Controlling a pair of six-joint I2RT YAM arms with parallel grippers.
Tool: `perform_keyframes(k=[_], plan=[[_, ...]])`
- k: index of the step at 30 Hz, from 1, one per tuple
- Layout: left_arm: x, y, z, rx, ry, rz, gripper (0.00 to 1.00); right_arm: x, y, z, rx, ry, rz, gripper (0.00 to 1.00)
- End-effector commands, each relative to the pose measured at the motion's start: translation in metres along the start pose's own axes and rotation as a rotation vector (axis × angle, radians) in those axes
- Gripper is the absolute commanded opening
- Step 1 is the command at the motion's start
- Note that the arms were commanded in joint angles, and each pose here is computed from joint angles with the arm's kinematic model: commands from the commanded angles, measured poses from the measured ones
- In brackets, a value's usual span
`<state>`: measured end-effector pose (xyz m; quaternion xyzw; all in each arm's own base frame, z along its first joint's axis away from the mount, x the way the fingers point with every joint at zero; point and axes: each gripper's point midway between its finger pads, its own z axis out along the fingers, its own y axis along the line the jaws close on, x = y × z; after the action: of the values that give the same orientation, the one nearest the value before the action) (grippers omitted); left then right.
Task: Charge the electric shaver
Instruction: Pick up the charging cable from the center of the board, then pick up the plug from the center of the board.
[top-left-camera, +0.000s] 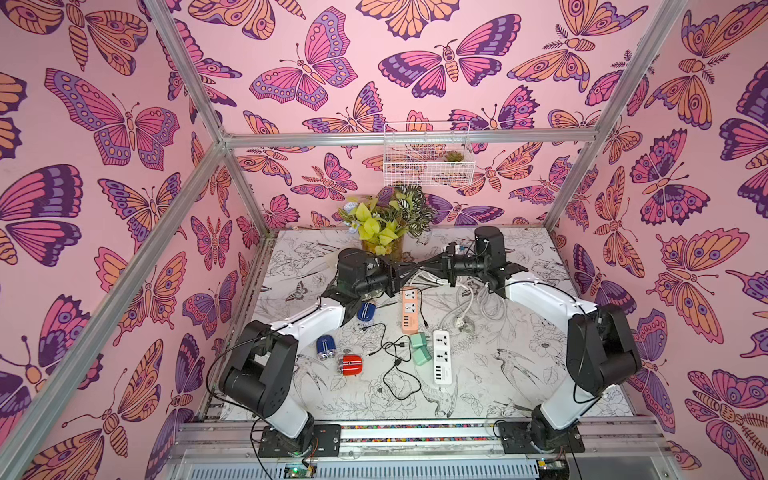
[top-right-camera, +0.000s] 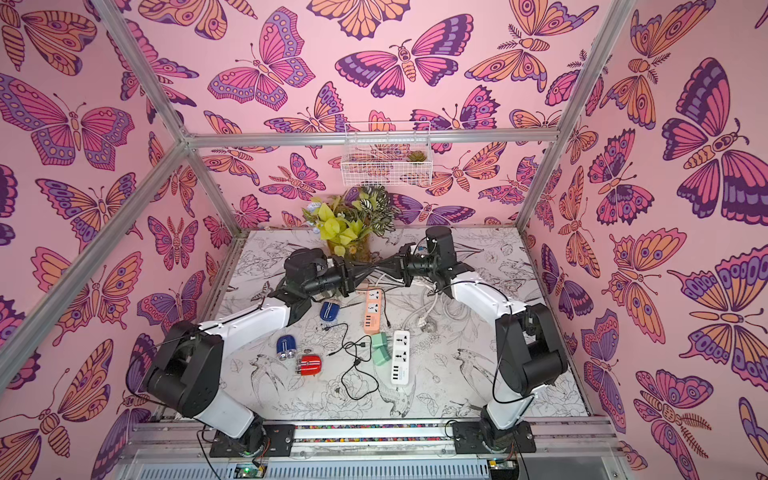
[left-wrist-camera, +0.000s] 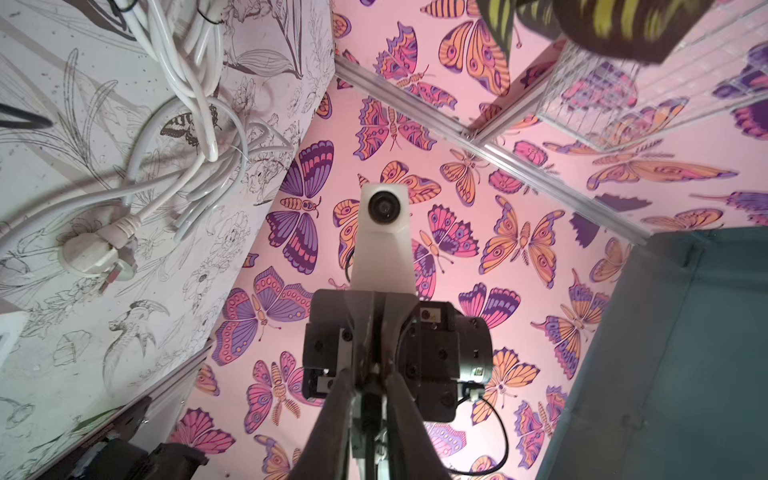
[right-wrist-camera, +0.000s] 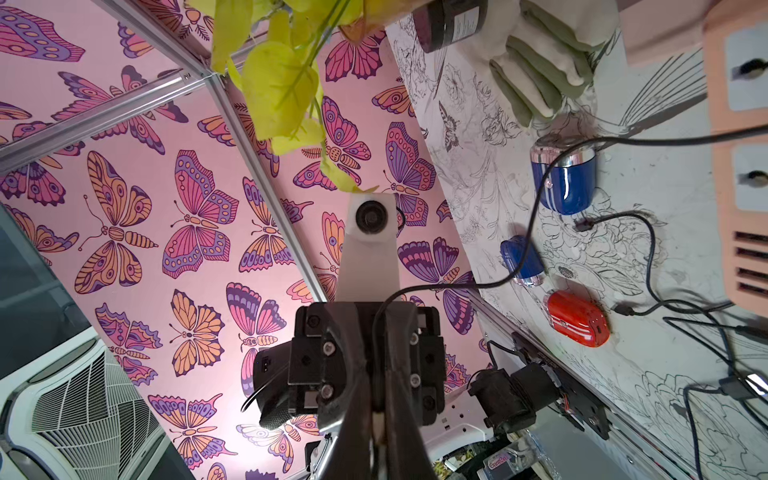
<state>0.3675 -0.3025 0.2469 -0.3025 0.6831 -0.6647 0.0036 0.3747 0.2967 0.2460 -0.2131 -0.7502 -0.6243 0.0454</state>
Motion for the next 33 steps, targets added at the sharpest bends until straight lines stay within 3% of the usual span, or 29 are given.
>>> perform_keyframes(k=[1,7,19,21,23,27,30,33], plan=[[0.007,-0.002,0.003,0.004,0.041,0.029,0.24,-0.002,0.004,0.002,-0.025,0.006,-0.008,0.0],[0.007,0.0,0.003,0.008,0.044,0.026,0.12,-0.003,0.007,0.002,-0.036,0.007,-0.004,0.0],[0.001,0.006,0.001,0.004,0.017,0.025,0.0,0.008,0.01,-0.005,-0.036,0.012,-0.005,0.01],[-0.001,0.007,-0.004,0.003,-0.015,0.028,0.0,0.006,0.004,-0.009,0.001,-0.017,-0.019,0.14],[-0.004,0.012,-0.014,-0.009,-0.064,0.033,0.0,0.001,-0.009,-0.018,0.1,-0.083,-0.06,0.26],[-0.013,0.036,-0.05,-0.083,-0.216,0.028,0.0,-0.011,-0.042,-0.035,0.483,-0.28,-0.258,0.31],[-0.018,0.053,-0.082,-0.124,-0.319,0.013,0.0,-0.02,-0.067,-0.019,0.724,-0.329,-0.356,0.33],[-0.023,0.062,-0.115,-0.156,-0.419,0.001,0.0,-0.033,-0.086,0.005,0.839,-0.348,-0.413,0.37]])
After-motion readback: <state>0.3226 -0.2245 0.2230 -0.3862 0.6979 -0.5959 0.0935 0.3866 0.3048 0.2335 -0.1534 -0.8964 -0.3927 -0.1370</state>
